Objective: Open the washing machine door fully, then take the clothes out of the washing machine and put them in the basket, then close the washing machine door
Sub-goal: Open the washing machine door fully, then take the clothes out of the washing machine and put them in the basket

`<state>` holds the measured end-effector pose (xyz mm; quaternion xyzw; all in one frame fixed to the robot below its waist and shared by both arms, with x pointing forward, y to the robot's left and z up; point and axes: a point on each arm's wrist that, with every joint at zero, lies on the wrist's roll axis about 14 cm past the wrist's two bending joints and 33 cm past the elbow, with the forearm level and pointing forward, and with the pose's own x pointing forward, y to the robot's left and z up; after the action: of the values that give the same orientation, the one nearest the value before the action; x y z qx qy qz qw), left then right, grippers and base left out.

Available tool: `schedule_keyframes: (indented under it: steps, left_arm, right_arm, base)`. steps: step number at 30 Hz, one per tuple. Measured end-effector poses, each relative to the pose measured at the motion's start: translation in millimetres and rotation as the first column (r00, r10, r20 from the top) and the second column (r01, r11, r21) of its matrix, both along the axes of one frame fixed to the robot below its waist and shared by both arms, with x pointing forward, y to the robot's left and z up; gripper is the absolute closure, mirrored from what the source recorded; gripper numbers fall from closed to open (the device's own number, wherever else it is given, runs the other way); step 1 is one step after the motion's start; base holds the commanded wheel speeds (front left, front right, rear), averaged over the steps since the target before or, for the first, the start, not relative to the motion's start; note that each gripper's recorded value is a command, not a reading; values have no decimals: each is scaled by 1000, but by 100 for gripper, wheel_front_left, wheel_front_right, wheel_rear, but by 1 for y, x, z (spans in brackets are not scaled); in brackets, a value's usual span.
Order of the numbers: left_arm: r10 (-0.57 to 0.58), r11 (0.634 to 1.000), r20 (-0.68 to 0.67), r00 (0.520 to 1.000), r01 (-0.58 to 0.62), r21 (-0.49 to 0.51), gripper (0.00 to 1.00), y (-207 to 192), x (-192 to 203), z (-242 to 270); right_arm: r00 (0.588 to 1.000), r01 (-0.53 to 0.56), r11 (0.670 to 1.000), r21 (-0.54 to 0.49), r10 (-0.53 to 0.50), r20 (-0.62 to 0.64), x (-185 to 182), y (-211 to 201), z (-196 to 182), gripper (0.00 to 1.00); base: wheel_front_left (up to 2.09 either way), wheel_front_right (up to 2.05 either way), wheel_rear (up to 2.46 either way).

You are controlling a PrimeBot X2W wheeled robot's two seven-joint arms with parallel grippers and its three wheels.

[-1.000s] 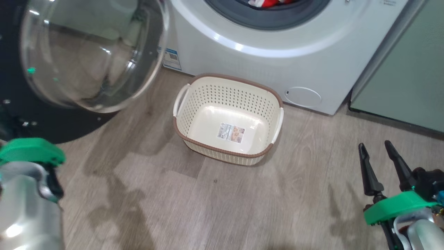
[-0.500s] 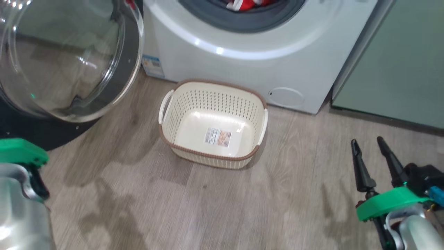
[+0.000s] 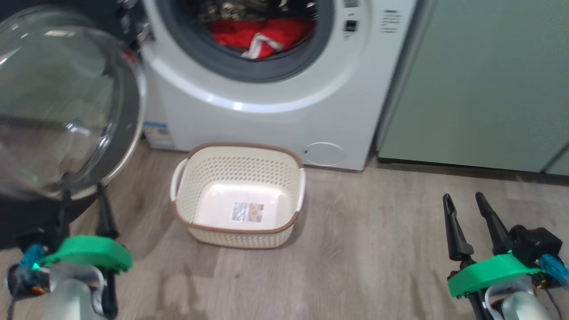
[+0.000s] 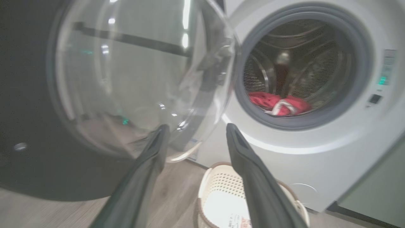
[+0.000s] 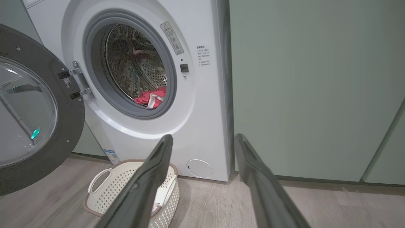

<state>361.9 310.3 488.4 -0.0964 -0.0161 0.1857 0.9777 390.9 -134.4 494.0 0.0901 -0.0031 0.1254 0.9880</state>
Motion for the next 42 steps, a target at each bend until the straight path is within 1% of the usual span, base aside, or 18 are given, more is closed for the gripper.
schedule_keyframes:
  steps: [4, 10, 18, 22, 30, 42]
  left_arm:
    - [-108, 994, 11, 994, 108, 14, 0, -34, 5, 1]
    - [-244, 970, -1, 970, 244, 23, 0, -76, 14, -4]
    - [-329, 944, -5, 944, 329, 13, 0, -108, 29, -5]
    - [-382, 923, -13, 924, 383, 40, 0, -126, 35, -3]
    - [-389, 920, -9, 921, 389, 52, 0, -128, 37, -1]
    - [-401, 914, -17, 916, 401, 52, 0, -129, 36, -3]
  right_arm:
    - [999, 48, 999, 1, -48, 22, -10, -14, 7, 0]
    - [994, 98, 995, -6, -98, 49, -24, -32, 14, 0]
    - [986, 158, 987, -25, -157, 61, -40, -52, 16, 0]
    - [979, 198, 980, -29, -196, 60, -48, -65, 15, 0]
    - [974, 223, 974, -28, -221, 42, -53, -72, 9, 0]
    - [976, 217, 976, -27, -216, 41, -52, -70, 8, 0]
  base:
    - [0, 0, 0]
    - [0, 0, 0]
    - [0, 0, 0]
    - [0, 0, 0]
    - [0, 0, 0]
    - [0, 0, 0]
